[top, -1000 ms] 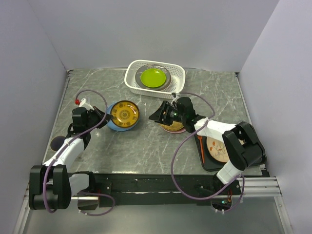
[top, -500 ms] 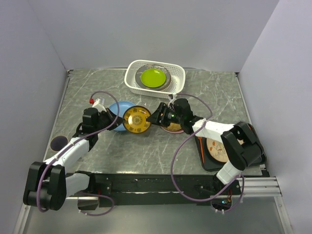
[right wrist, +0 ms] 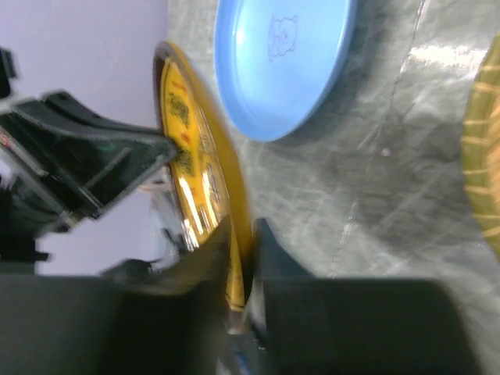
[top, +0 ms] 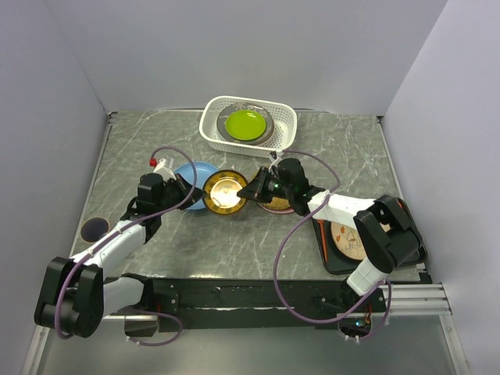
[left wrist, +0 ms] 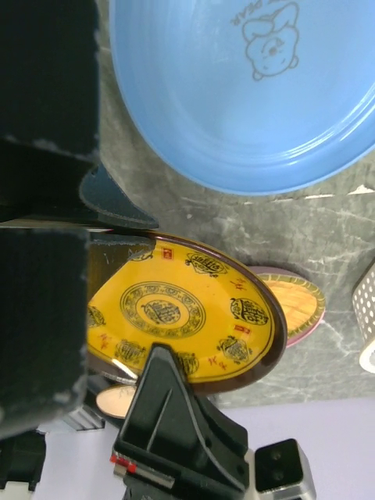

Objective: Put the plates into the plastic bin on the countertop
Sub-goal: Pick up the plate at the center of the board.

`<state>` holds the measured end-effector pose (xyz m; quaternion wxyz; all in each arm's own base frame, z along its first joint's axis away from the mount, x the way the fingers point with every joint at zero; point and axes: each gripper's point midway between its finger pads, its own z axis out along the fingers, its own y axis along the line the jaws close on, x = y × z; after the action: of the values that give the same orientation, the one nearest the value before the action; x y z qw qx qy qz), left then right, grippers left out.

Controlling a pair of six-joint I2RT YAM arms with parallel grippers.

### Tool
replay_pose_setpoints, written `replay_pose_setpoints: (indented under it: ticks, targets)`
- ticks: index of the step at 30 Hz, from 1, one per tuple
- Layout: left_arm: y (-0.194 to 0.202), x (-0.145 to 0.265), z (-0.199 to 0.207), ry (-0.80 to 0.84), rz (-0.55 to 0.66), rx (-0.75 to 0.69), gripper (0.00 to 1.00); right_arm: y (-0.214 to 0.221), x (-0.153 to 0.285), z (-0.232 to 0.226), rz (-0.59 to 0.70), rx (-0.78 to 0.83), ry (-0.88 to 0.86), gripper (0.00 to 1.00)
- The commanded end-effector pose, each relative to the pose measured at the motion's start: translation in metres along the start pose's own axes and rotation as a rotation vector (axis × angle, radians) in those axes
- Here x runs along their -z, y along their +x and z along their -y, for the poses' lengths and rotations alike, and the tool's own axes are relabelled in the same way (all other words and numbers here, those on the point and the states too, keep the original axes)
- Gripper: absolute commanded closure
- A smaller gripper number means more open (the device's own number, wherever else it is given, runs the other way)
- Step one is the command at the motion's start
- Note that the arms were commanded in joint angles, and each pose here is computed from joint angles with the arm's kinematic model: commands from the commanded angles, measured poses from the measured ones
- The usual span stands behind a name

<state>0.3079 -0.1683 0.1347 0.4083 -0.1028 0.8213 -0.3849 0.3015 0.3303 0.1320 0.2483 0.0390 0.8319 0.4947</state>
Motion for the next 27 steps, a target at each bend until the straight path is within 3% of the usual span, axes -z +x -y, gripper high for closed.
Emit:
replay_pose_setpoints:
  ticks: [1,9,10,11,12,14,27]
  targets:
    - [-0.0201,0.0025,0.0177,0.037,0.064,-0.023,0.99,-0.0067,-0.0025,-0.0169,0.031,0.008,-0.064,1.00]
    - [-0.0219,0.0046,0.0159,0.015,0.069,-0.037,0.98,-0.0031,-0.0059,-0.0170,0.019,0.008,-0.067,1.00]
    - [-0.0219,0.0044,0.0157,0.015,0.069,-0.037,0.88,-0.0031,-0.0059,-0.0166,0.020,0.009,-0.065,1.00]
    - [-0.0220,0.0041,0.0149,0.012,0.070,-0.038,0.39,-0.0036,-0.0049,-0.0163,0.022,0.009,-0.064,1.00]
    - [-0.0214,0.0038,0.0130,0.002,0.068,-0.034,0.21,-0.0034,-0.0046,-0.0157,0.023,0.009,-0.062,1.00]
    - [-0.0228,0.0034,0.0096,-0.016,0.076,-0.037,0.01,-0.0036,-0.0034,-0.0167,0.025,0.015,-0.058,1.00]
    - [-0.0262,0.0107,0.0113,-0.023,0.098,-0.047,0.01,-0.0039,-0.0005,-0.0125,0.031,0.022,-0.034,1.00]
